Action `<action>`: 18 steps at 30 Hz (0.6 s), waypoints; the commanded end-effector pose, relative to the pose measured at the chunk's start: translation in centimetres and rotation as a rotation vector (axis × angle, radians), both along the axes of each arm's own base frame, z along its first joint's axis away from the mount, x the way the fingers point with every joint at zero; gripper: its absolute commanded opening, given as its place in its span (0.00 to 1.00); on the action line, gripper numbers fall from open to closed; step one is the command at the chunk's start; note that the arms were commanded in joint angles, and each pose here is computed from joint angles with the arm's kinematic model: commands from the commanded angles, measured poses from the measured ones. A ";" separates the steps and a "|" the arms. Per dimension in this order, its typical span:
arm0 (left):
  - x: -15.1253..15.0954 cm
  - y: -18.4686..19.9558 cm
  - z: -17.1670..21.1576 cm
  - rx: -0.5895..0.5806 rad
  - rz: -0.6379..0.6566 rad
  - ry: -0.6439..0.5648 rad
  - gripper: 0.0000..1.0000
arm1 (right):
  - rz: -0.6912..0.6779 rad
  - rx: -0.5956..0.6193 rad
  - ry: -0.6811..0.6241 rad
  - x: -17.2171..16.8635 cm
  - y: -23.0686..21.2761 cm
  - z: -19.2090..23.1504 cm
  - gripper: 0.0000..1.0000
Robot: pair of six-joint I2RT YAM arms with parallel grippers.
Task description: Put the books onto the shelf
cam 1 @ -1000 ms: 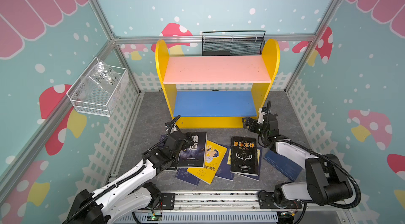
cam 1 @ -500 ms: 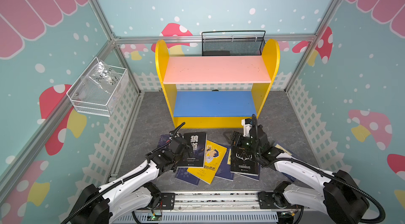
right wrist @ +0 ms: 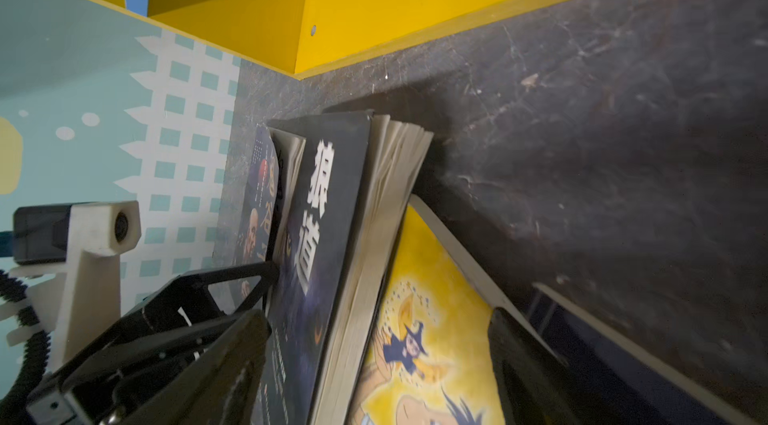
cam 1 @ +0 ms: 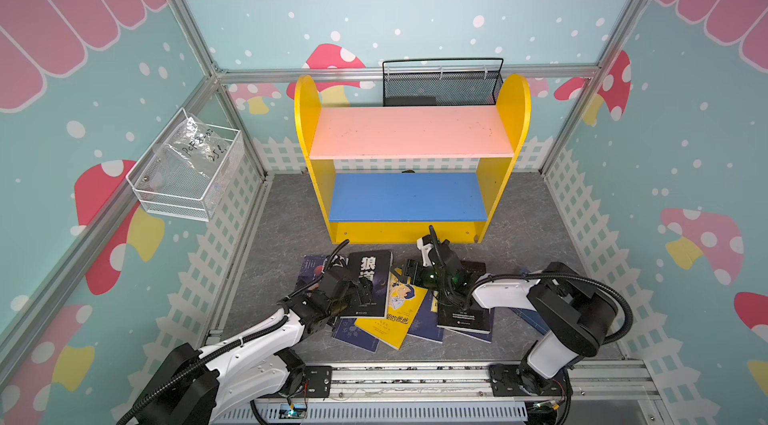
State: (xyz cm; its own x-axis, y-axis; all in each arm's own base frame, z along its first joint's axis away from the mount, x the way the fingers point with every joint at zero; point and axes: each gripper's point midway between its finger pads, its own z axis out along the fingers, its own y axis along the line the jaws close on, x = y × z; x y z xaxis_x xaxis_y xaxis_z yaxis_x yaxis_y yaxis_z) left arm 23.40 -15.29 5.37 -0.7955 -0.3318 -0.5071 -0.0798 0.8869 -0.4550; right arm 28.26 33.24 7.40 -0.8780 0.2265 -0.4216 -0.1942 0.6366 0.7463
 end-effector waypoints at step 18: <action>-1.2 -1.5 -4.0 -0.075 -0.041 0.092 0.99 | -0.046 -0.094 0.074 2.6 1.4 -4.6 0.87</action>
